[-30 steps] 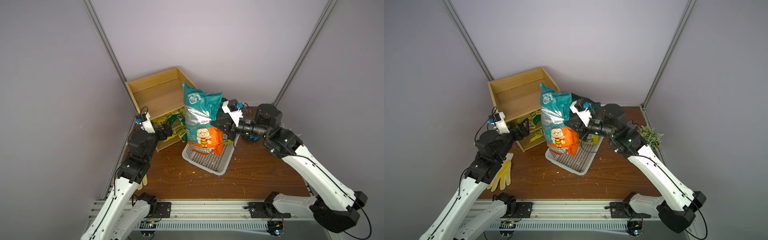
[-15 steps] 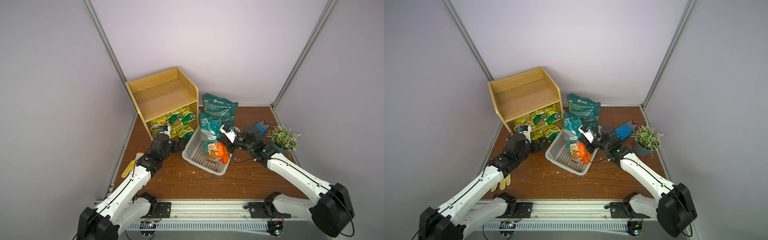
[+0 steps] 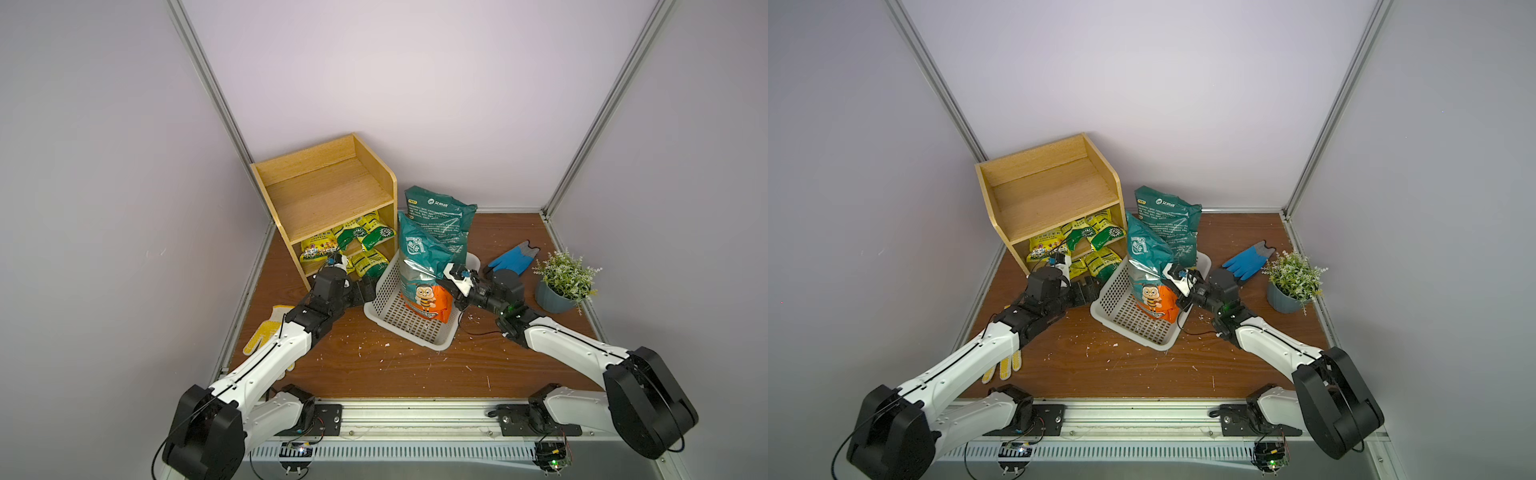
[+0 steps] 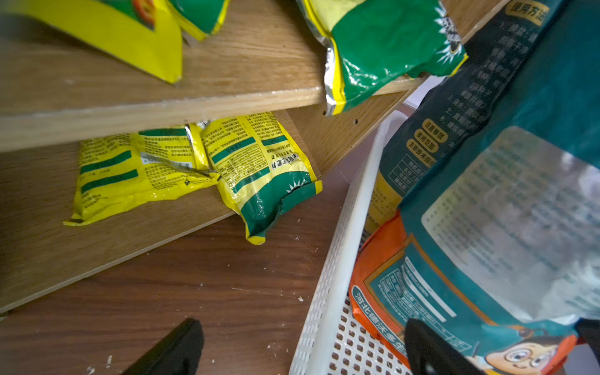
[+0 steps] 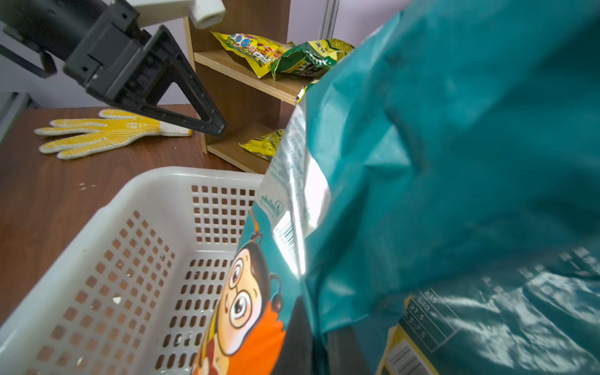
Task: Take down the fertilizer bag from the shelf
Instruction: Place the fertilizer bag in the storage box.
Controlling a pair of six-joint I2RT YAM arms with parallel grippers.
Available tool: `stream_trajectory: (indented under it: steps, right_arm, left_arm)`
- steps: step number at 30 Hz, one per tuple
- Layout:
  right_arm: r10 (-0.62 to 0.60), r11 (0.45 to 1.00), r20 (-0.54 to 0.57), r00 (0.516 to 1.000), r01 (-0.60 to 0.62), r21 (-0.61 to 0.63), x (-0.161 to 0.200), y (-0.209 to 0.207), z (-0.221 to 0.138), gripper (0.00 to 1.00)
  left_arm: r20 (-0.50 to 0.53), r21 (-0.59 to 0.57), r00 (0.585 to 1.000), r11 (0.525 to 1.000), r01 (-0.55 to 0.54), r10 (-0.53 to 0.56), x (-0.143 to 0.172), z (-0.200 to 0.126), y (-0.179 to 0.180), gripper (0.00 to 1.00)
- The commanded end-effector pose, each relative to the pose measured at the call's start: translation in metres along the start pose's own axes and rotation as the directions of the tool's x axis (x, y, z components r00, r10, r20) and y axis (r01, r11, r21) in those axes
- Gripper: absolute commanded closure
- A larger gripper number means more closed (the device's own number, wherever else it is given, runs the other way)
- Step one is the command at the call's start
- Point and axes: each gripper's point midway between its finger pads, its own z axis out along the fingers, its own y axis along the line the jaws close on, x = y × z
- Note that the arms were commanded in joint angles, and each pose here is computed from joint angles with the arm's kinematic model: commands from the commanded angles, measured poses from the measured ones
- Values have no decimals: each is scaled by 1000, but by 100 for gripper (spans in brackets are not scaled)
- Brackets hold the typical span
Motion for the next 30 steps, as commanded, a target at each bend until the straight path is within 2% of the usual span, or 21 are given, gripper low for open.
stream_trajectory:
  steps: [1,2,5,7,9,13,19,25,30]
  right_arm:
    - [-19,977,136,990,-11,215,-37,-36,-26,77]
    - [-5,974,147,989,-29,226,-42,-38,-31,70]
    - [16,980,158,987,-47,192,-60,-35,-37,25]
    - [44,986,164,985,-70,152,-73,-32,-39,1]
    - [70,986,156,985,-92,140,-88,-36,-39,0]
    - [110,985,57,992,-116,124,-113,-49,-35,0]
    - [18,998,14,1000,-19,53,-162,-60,-23,2]
    - [29,997,-172,985,-41,-67,-143,-67,23,10]
    - [57,996,-238,970,-71,-51,-116,-71,40,13]
  left_arm:
    - [6,92,1000,996,4,-5,-7,4,-29,1]
    - [-2,111,1000,994,-4,4,-6,6,-39,1]
    - [-45,160,999,987,-22,29,3,17,-66,1]
    - [-78,198,997,980,-8,24,9,24,-79,1]
    - [-103,221,995,975,10,14,15,31,-87,1]
    - [-126,205,992,979,-1,27,24,35,-91,2]
    - [-117,118,990,991,-62,76,27,20,-75,2]
    - [-77,3,990,993,-120,120,23,6,-48,0]
    - [-25,-45,994,993,-106,105,13,-1,-29,0]
